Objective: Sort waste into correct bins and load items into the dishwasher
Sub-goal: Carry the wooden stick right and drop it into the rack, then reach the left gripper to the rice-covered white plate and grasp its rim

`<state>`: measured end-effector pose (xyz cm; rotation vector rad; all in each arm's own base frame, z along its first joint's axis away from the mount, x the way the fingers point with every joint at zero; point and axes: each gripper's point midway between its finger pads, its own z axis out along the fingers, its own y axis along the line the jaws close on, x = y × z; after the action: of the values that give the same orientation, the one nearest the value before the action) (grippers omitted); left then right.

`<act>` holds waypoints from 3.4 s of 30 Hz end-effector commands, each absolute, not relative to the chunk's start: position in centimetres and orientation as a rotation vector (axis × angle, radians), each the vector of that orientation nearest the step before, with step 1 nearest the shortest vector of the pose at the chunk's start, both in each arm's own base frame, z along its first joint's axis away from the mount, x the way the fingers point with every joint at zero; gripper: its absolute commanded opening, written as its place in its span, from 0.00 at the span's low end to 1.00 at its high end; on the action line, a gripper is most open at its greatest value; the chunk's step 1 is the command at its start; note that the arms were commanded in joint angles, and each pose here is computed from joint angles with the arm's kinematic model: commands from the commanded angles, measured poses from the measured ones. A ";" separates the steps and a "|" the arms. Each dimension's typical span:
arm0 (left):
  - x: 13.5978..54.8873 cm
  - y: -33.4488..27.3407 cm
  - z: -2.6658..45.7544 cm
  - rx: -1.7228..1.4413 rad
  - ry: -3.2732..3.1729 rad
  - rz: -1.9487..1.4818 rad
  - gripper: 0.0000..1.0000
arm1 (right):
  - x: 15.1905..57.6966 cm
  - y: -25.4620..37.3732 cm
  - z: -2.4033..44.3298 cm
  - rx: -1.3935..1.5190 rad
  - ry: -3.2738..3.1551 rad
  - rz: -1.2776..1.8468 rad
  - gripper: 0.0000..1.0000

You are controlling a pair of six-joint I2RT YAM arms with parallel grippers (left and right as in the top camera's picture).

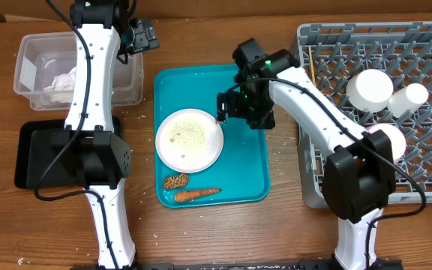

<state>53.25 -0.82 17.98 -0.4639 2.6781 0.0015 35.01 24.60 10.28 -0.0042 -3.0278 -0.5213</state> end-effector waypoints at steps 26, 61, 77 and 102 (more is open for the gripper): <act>53.2 -1.0 17.8 -0.487 2.680 -0.009 1.00 | 34.9 -5.3 29.0 -1.297 -3.417 -0.043 1.00; 38.8 -19.9 19.8 0.002 3.052 -0.192 1.00 | 34.0 -10.1 28.7 -1.544 -3.298 -0.059 1.00; 32.8 -21.0 15.0 0.089 3.087 -0.171 1.00 | 34.0 -10.1 28.7 -1.544 -3.298 -0.059 1.00; 34.2 -23.4 4.2 -0.045 3.183 0.031 0.79 | 34.0 -10.1 28.7 -1.544 -3.297 -0.059 1.00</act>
<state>34.02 -23.80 4.20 0.0558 3.2251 -0.0811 33.81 -10.09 28.16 -1.5263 -3.2838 -0.0478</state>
